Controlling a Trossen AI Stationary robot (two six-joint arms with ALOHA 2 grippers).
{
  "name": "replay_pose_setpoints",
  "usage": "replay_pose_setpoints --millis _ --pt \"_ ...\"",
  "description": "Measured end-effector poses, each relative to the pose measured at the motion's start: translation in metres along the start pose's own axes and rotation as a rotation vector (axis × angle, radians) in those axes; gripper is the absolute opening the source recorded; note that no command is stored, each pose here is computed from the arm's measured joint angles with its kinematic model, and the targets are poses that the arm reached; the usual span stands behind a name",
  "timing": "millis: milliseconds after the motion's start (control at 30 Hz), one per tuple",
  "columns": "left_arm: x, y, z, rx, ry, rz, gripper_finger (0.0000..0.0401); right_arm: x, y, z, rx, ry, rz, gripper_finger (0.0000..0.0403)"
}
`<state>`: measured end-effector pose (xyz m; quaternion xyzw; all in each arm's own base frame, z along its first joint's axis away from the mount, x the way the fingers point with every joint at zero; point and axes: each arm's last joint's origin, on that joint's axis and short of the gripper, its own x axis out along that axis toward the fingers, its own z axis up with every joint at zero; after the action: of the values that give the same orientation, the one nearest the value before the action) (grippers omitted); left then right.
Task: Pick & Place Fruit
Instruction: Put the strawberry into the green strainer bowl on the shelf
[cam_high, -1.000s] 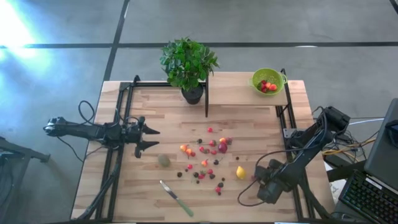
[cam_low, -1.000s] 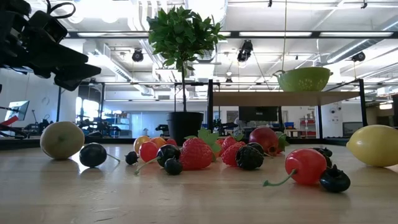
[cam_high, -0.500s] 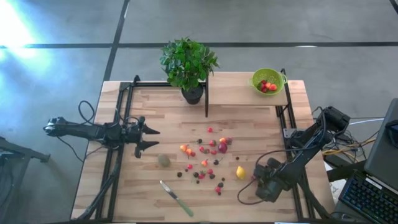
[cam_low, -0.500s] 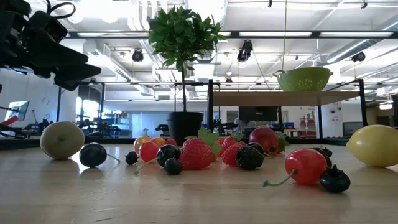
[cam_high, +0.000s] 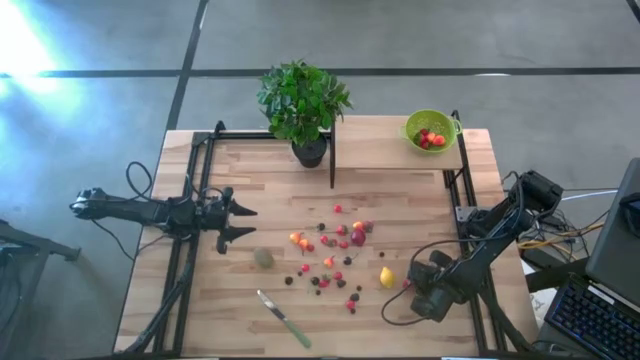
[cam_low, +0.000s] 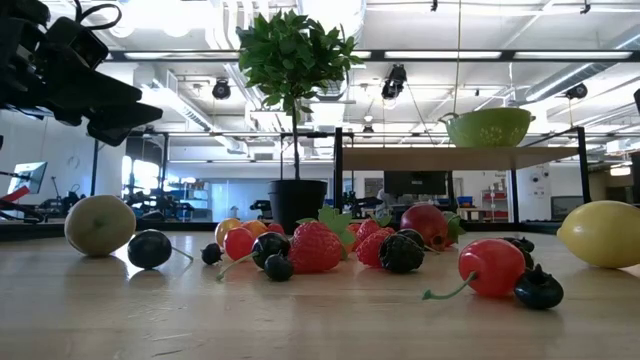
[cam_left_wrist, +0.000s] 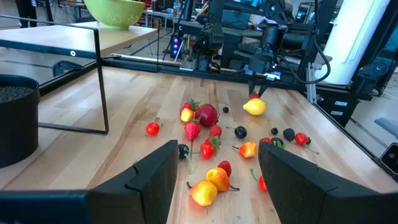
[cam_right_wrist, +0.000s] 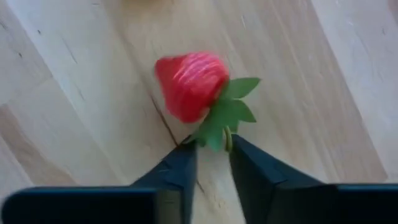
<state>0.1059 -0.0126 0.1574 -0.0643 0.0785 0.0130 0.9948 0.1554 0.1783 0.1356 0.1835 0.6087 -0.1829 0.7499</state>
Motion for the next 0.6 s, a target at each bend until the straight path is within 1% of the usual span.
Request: replay_pose_setpoints --millis 100,167,400,500,600 --pt "0.0 0.0 0.0 0.0 0.0 0.0 0.0229 -0.0001 0.0005 -0.0003 -0.011 0.017 0.006 0.0026" --pt "0.0 0.0 0.0 0.0 0.0 0.0 0.0229 -0.0005 0.001 -0.0004 -0.016 0.024 0.01 0.0015" --pt "0.0 0.0 0.0 0.0 0.0 0.0 0.0229 -0.0023 0.0029 -0.0013 -0.001 0.081 0.026 0.0012" --pt "0.0 0.0 0.0 0.0 0.0 0.0 0.0229 -0.0042 0.0056 -0.0023 -0.001 0.116 0.045 0.0028" --pt "0.0 0.0 0.0 0.0 0.0 0.0 0.0229 -0.0048 0.0061 -0.0022 -0.003 0.114 0.049 0.0053"
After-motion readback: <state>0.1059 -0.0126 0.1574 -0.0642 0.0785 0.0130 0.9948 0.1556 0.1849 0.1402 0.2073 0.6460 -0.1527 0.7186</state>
